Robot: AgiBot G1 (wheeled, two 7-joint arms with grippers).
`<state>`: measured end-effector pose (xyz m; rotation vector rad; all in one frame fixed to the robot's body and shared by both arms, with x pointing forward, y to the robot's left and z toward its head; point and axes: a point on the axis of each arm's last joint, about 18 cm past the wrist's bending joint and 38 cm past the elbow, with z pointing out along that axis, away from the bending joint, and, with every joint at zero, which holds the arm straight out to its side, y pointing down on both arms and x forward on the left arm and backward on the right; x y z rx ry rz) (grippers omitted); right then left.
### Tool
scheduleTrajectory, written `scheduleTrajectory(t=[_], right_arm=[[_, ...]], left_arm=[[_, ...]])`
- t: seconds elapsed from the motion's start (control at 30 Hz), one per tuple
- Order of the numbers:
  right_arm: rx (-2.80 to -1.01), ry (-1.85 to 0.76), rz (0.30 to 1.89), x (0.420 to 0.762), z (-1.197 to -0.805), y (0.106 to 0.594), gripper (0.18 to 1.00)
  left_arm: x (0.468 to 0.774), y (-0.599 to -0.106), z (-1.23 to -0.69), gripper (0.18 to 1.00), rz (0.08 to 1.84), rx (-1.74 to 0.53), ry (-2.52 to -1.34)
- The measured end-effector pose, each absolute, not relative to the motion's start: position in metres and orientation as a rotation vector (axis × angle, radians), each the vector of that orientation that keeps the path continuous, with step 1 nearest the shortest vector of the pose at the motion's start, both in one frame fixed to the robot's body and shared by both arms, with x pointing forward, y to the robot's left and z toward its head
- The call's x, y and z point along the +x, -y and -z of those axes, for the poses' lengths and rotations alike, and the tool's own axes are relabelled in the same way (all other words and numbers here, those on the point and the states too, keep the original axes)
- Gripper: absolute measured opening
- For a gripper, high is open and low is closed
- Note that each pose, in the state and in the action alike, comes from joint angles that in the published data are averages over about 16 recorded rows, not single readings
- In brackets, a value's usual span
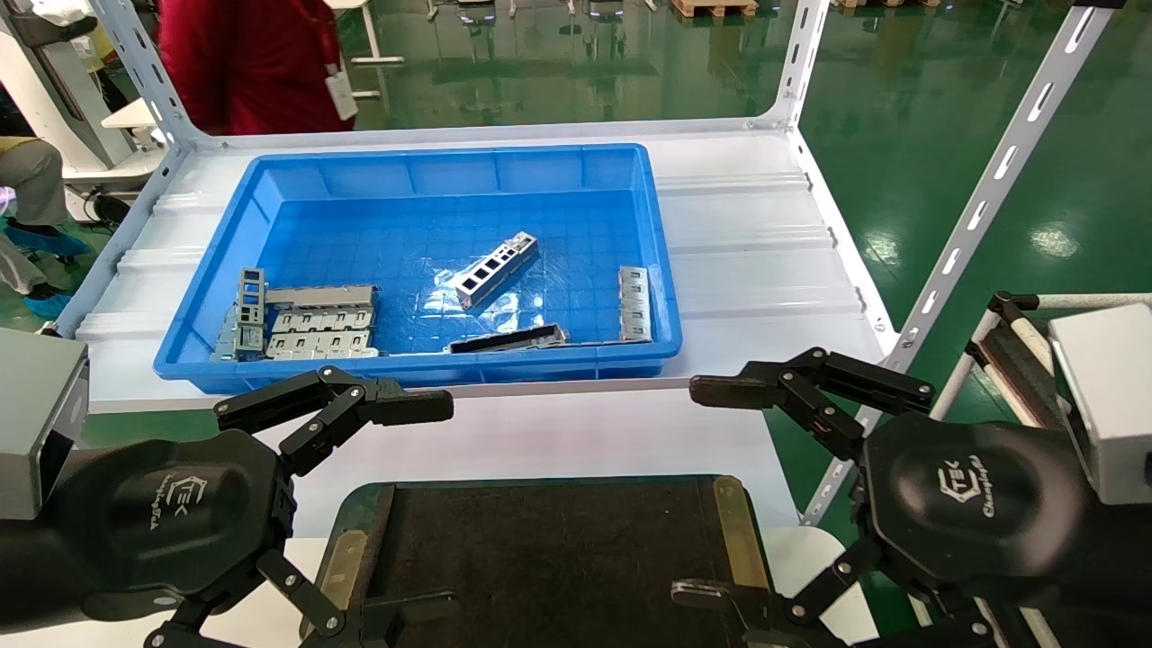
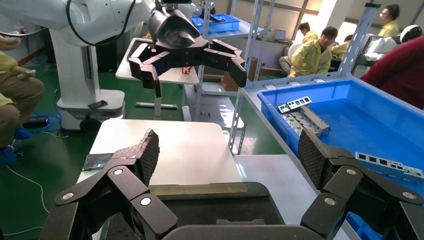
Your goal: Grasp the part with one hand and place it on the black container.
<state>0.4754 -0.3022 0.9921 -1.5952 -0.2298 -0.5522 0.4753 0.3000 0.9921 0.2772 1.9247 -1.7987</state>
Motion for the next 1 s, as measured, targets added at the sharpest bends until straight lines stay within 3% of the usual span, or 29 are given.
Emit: scheduleTrajectory(t=[1.0], right_arm=[[-1.595,0.230,0.552,0.4754,-0.9921,0.3021,1.001]], left_arm=[[0.4753,-0.3000,-0.9921,1.001,1.799,0.277,-1.925]])
